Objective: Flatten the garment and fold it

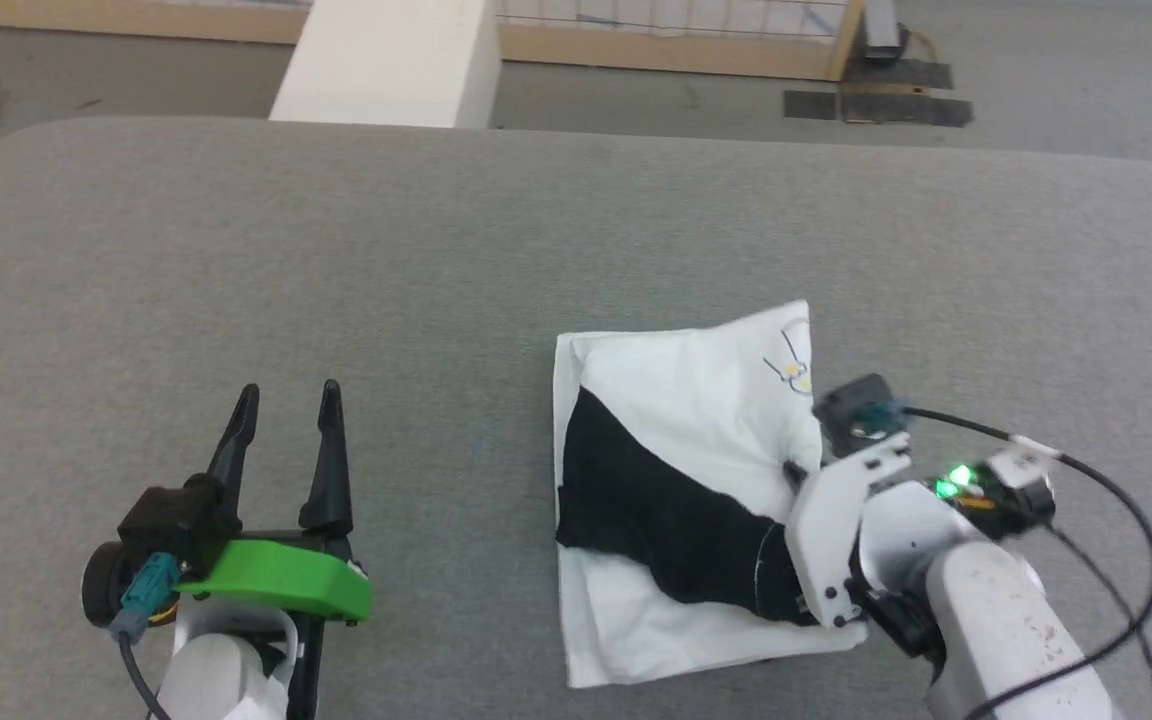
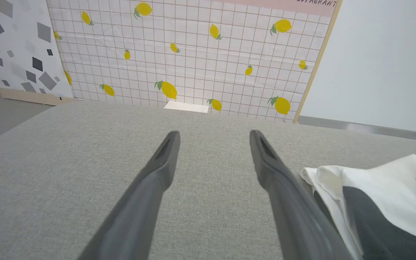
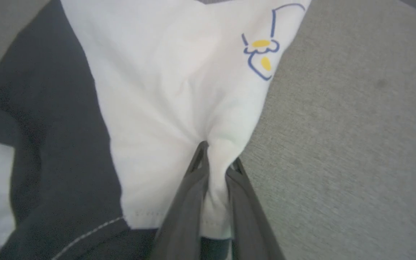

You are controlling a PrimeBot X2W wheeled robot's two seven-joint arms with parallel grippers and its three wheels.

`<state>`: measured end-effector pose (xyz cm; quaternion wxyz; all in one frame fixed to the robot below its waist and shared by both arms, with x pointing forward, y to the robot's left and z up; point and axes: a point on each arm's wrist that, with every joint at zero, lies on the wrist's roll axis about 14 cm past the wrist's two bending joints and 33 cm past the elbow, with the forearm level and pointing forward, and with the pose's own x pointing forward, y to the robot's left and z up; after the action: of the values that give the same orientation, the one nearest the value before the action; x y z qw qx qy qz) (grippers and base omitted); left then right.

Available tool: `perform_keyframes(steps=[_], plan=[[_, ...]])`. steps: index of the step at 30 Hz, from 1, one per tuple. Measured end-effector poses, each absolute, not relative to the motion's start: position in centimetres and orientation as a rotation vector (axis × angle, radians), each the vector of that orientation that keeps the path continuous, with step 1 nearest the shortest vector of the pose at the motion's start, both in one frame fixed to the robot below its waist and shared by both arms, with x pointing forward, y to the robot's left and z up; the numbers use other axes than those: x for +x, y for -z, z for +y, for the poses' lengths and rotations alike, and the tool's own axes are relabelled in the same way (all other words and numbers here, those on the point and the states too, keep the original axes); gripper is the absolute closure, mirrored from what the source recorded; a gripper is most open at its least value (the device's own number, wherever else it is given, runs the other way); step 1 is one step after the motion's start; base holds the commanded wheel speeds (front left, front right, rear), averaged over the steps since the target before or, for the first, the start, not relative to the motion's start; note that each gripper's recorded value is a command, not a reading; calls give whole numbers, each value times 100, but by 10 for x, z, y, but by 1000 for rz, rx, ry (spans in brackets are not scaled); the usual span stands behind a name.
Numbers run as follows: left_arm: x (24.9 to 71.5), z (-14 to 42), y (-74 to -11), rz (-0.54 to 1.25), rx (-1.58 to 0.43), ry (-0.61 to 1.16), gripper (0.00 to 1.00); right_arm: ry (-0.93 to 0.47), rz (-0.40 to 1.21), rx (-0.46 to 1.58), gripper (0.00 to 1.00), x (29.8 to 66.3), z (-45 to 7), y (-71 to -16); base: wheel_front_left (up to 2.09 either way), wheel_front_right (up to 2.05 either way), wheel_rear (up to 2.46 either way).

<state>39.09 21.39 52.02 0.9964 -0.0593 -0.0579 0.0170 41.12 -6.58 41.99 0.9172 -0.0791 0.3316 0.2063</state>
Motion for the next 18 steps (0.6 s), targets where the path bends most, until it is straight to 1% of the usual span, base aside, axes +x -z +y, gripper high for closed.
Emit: perform_keyframes(steps=[3,5,7,12,18], plan=[[398,201,-520,-118,-113,5,0,-396,661,-355,100,418,-90,-432,0,0,0],[405,191,-521,-123,-116,35,0,-356,669,-452,100,420,-119,-436,0,0,0],[413,178,-522,-127,-119,72,0,-287,681,-537,100,424,-157,-441,0,0,0],[434,144,-524,-139,-130,172,0,-126,674,-641,100,432,-233,-463,0,0,0],[464,102,-526,-163,-112,306,0,69,675,-656,100,432,-312,-478,0,0,0]])
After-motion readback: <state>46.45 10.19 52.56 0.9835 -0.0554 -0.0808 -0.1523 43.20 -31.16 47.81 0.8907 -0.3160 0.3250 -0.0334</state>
